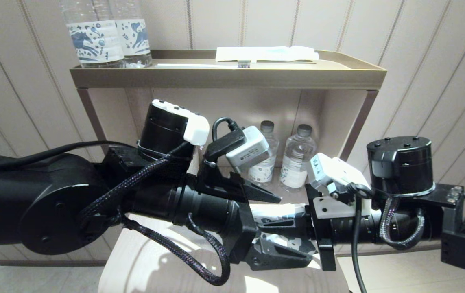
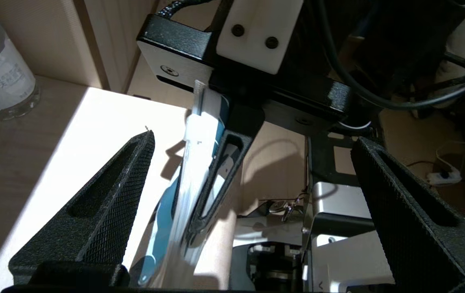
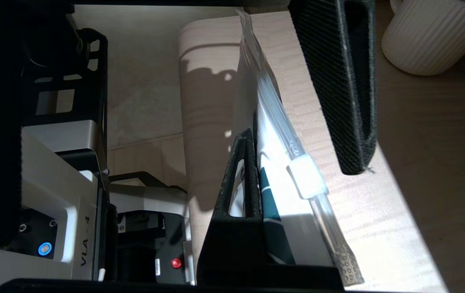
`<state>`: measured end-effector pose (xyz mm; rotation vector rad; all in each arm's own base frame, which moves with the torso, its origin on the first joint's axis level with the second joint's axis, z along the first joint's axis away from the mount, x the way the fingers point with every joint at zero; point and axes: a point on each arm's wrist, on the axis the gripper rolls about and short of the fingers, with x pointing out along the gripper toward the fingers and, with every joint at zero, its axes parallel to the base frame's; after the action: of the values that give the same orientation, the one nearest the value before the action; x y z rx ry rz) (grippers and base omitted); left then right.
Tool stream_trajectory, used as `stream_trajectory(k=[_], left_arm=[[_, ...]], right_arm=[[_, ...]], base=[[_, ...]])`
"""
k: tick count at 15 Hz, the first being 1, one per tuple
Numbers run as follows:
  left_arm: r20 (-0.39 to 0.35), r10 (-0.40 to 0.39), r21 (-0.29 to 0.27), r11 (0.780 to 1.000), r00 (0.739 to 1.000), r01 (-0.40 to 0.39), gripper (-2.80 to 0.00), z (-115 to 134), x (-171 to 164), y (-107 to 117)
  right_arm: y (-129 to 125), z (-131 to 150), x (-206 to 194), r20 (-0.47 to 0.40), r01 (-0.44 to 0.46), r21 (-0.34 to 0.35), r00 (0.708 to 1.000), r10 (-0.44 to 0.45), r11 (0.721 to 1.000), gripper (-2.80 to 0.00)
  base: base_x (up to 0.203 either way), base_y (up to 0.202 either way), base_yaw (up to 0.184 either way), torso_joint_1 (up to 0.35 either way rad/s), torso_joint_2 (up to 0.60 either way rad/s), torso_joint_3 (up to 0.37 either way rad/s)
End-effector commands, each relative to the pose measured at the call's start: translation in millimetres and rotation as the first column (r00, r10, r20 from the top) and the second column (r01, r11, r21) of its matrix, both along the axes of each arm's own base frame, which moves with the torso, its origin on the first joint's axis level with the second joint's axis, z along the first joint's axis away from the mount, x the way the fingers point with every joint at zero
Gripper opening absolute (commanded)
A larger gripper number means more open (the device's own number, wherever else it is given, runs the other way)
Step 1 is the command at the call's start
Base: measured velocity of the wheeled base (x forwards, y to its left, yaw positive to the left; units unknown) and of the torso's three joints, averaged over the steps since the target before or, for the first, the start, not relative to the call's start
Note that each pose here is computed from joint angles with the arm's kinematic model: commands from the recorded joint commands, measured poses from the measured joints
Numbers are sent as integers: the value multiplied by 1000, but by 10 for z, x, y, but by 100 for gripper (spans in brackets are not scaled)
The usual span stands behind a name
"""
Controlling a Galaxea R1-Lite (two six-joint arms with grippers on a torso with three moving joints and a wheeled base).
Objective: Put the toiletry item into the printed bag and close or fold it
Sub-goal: Close the strorage bag and place it on the desk
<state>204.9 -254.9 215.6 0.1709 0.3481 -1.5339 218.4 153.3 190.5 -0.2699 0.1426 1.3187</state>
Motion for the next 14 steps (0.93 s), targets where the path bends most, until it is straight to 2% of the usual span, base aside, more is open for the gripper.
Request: stream_trajectory(k=[1, 8, 9, 14], left_arm=[[-2, 1, 5, 1000, 1000, -1, 0, -25, 15, -27], [-20, 17, -12, 1000, 1000, -17, 0, 38, 39, -53], [-22, 17, -9, 1000, 1000, -17, -280, 30, 39, -53], [-23, 34, 5, 999, 999, -34, -280, -13, 63, -76]], right_arm=[[5, 4, -5, 4, -7, 2, 1000, 7, 1000, -280], [3, 15, -3, 5, -6, 4, 1000, 5, 1000, -280], [2, 15, -3, 6, -5, 4, 1000, 5, 1000, -280], [-4, 31, -13, 11, -5, 7, 1000, 5, 1000, -280]], base=[[0, 0, 0, 0, 0, 0], [0, 0, 0, 0, 0, 0], [0, 0, 0, 0, 0, 0], [0, 0, 0, 0, 0, 0]])
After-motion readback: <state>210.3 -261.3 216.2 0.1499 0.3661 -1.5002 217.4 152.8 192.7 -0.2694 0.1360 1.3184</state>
